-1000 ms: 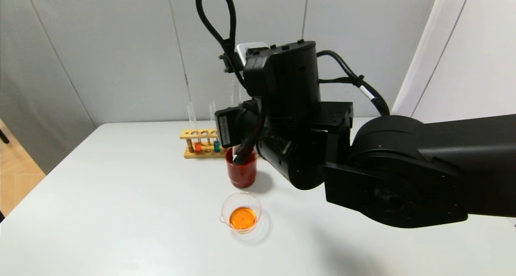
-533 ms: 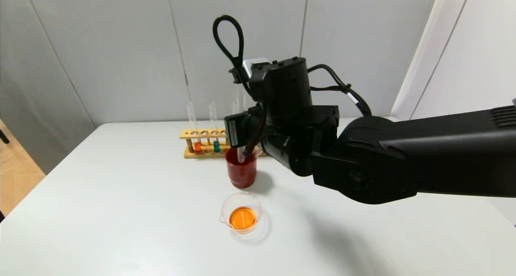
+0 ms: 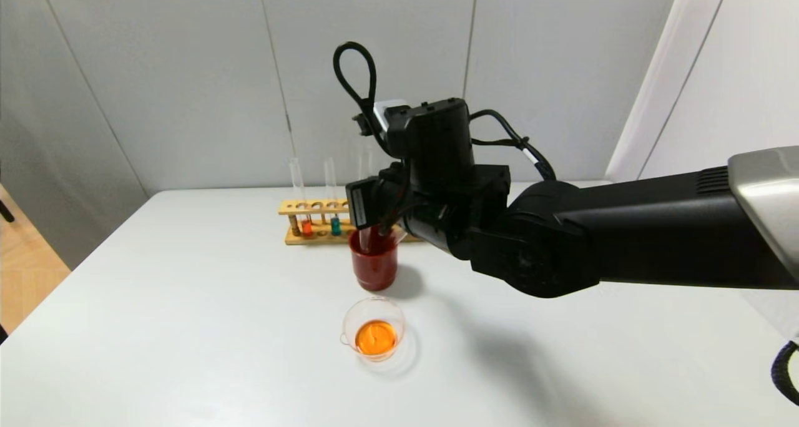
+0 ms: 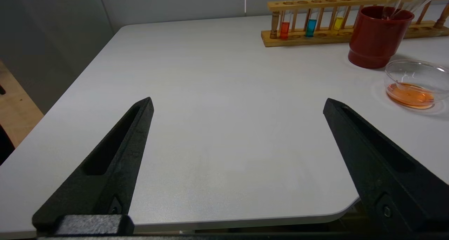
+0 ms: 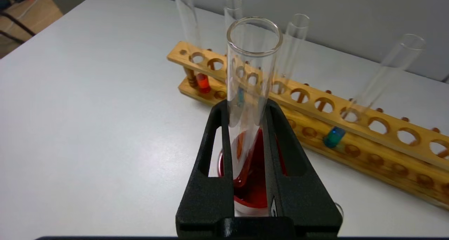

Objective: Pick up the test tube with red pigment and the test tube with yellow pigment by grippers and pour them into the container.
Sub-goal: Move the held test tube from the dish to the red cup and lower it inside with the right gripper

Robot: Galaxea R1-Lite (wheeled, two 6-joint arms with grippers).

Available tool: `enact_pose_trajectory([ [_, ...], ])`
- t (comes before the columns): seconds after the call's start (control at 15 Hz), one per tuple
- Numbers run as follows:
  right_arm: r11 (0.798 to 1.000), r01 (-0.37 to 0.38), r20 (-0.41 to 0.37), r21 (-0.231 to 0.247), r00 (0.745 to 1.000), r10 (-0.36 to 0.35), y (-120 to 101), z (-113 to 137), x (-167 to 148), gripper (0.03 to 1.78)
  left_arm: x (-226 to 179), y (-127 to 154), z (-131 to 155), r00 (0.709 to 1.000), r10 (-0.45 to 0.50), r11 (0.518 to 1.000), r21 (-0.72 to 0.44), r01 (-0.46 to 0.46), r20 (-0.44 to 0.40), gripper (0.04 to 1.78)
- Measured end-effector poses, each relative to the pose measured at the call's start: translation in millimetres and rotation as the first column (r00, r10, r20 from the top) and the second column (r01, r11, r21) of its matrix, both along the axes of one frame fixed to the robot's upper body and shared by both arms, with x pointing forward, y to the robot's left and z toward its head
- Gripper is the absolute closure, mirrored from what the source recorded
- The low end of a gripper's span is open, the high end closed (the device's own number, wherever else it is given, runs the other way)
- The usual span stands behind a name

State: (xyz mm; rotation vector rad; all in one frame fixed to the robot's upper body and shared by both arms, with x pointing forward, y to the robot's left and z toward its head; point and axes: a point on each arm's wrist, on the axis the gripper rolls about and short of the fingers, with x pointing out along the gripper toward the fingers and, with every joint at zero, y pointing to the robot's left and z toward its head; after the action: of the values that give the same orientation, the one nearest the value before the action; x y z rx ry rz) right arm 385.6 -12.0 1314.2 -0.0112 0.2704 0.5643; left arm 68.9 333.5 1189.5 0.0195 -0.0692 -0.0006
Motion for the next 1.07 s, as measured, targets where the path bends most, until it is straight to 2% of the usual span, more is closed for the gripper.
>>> enact_pose_trajectory([
  [0.2, 1.0, -0.028, -0.012, -0.007, 1.0, 0.028, 2.0, -6.7, 5.0, 1.54, 0.0, 0.0, 0.0, 1.0, 0.0, 1.0, 0.0, 0.0, 0.0, 0.11],
  [0.53, 0.999, -0.035, -0.028, -0.029, 0.999, 0.034, -0.9, -17.0, 15.1, 1.54, 0.0, 0.0, 0.0, 1.0, 0.0, 1.0, 0.0, 0.0, 0.0, 0.11],
  [1.07, 0.991, -0.05, -0.026, -0.12, 0.999, 0.047, -1.9, -32.8, 22.1, 1.54, 0.0, 0.0, 0.0, 1.0, 0.0, 1.0, 0.0, 0.0, 0.0, 0.11],
])
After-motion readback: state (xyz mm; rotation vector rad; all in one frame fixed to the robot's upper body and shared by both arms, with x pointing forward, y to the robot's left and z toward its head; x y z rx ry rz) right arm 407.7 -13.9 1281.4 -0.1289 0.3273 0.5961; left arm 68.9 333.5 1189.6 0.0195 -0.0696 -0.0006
